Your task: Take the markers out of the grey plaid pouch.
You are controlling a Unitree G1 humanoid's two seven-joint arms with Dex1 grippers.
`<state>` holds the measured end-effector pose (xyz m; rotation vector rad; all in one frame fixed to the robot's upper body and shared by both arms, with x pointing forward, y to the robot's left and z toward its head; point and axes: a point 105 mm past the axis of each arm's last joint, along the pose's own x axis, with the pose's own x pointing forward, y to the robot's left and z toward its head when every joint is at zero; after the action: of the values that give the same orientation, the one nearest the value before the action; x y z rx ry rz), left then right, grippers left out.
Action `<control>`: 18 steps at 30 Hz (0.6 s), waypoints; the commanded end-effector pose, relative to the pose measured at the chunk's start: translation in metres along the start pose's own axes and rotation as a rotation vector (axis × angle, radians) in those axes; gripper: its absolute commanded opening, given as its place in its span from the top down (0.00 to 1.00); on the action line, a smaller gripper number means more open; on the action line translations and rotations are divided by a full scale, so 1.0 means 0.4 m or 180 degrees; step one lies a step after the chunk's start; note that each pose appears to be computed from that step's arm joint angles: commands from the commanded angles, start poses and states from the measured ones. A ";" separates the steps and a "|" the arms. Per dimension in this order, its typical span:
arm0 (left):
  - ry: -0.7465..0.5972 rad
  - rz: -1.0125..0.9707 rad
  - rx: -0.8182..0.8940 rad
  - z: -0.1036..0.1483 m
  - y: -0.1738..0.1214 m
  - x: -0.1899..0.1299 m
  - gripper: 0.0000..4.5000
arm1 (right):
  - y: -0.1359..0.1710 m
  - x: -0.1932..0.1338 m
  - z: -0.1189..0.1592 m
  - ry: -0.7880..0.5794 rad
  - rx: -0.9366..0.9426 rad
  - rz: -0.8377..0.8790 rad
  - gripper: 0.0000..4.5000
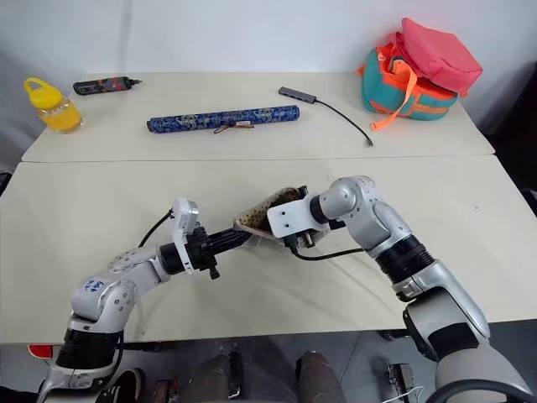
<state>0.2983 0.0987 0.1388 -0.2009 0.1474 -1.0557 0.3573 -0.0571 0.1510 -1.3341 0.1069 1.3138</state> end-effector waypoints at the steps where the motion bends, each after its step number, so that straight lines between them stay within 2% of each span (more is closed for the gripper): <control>1: -0.0048 0.0060 0.0166 0.016 0.003 -0.014 1.00 | -0.036 -0.050 0.052 -0.0335 0.0048 -0.0221 0.89; 8: -0.0243 0.0168 0.0303 0.043 0.026 -0.026 1.00 | -0.065 -0.143 0.076 -0.0709 0.0369 -0.0447 0.89; 15: -0.0361 0.0016 0.0459 0.057 0.007 -0.010 1.00 | -0.067 -0.161 0.093 -0.1052 0.0694 -0.0530 0.89; 18: -0.0395 -0.0009 0.0562 0.063 0.000 -0.010 1.00 | -0.081 -0.176 0.133 -0.1320 0.0729 -0.0599 0.89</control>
<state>0.3063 0.1079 0.1515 -0.1443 0.0056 -1.0245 0.3335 -0.0601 0.2138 -0.8648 -0.0354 1.3375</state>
